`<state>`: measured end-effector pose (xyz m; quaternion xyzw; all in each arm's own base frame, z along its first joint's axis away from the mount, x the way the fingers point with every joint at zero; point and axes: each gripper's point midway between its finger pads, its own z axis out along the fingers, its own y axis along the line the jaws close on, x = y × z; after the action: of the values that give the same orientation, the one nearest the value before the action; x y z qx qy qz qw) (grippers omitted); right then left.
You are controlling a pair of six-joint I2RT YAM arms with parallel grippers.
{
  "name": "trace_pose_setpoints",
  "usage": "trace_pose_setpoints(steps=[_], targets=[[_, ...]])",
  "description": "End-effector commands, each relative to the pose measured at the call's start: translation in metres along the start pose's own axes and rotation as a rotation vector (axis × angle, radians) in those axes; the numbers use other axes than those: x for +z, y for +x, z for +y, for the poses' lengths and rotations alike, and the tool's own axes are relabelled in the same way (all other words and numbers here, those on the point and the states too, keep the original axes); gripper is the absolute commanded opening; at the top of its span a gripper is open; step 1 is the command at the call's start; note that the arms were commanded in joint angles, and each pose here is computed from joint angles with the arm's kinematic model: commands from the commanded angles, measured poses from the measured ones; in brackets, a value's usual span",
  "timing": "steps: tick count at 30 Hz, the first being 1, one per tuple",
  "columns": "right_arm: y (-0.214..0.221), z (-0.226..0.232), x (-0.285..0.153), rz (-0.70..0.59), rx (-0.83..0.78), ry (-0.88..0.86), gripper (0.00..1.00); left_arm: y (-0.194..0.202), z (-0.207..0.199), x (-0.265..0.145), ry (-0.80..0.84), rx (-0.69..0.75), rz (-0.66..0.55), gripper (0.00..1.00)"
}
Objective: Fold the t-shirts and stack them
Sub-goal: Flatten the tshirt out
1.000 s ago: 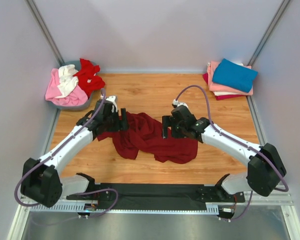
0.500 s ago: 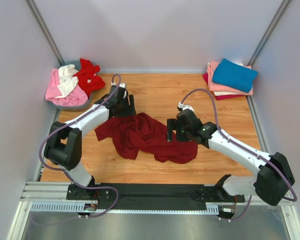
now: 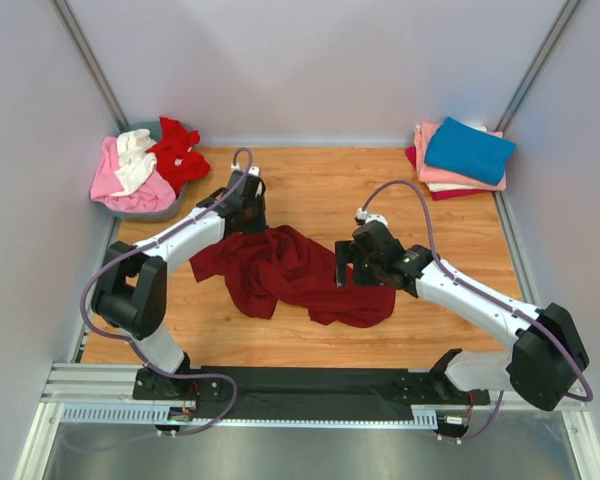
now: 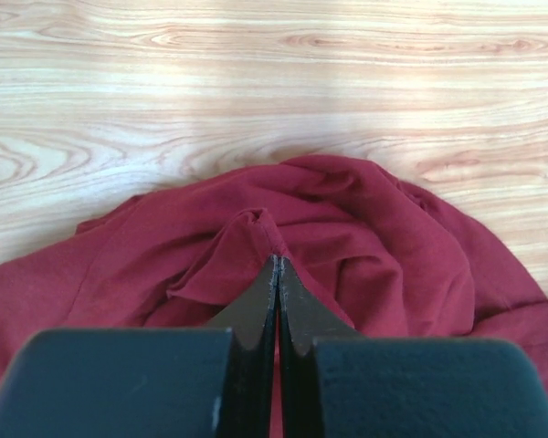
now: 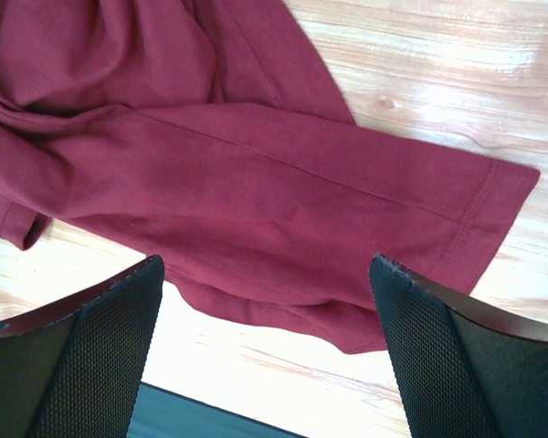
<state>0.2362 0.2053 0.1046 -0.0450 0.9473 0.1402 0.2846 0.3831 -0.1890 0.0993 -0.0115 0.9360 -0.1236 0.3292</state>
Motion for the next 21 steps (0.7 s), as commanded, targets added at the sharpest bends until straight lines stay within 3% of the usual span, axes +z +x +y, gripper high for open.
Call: trace_pose_setpoints(steps=[1,7,11,14,17,18,20,21], targets=[[-0.002,-0.004,0.002,-0.023,0.002,0.028,0.95,-0.024,-0.007,-0.023,0.012,0.032,-0.079,0.00],[0.008,-0.051,-0.008,-0.091,0.145,0.212,1.00,-0.054,-0.013,-0.087,0.015,0.073,-0.203,0.00],[0.026,-0.063,-0.013,-0.110,0.242,0.193,1.00,-0.076,-0.010,-0.149,0.031,0.067,-0.334,0.00],[0.040,-0.060,-0.013,-0.095,0.294,0.139,1.00,-0.078,-0.006,-0.168,0.037,0.056,-0.385,0.01],[0.047,-0.051,-0.012,-0.086,0.317,0.074,0.99,-0.072,-0.009,-0.152,0.047,0.066,-0.357,0.40],[0.049,-0.053,-0.011,-0.082,0.317,0.077,0.99,-0.068,-0.013,-0.144,0.063,0.074,-0.325,0.64],[0.050,-0.053,-0.010,-0.075,0.307,0.083,0.99,-0.063,-0.020,-0.119,0.069,0.086,-0.253,0.74],[0.049,-0.052,-0.010,-0.072,0.304,0.082,0.99,-0.061,-0.021,-0.110,0.063,0.089,-0.231,0.75]])
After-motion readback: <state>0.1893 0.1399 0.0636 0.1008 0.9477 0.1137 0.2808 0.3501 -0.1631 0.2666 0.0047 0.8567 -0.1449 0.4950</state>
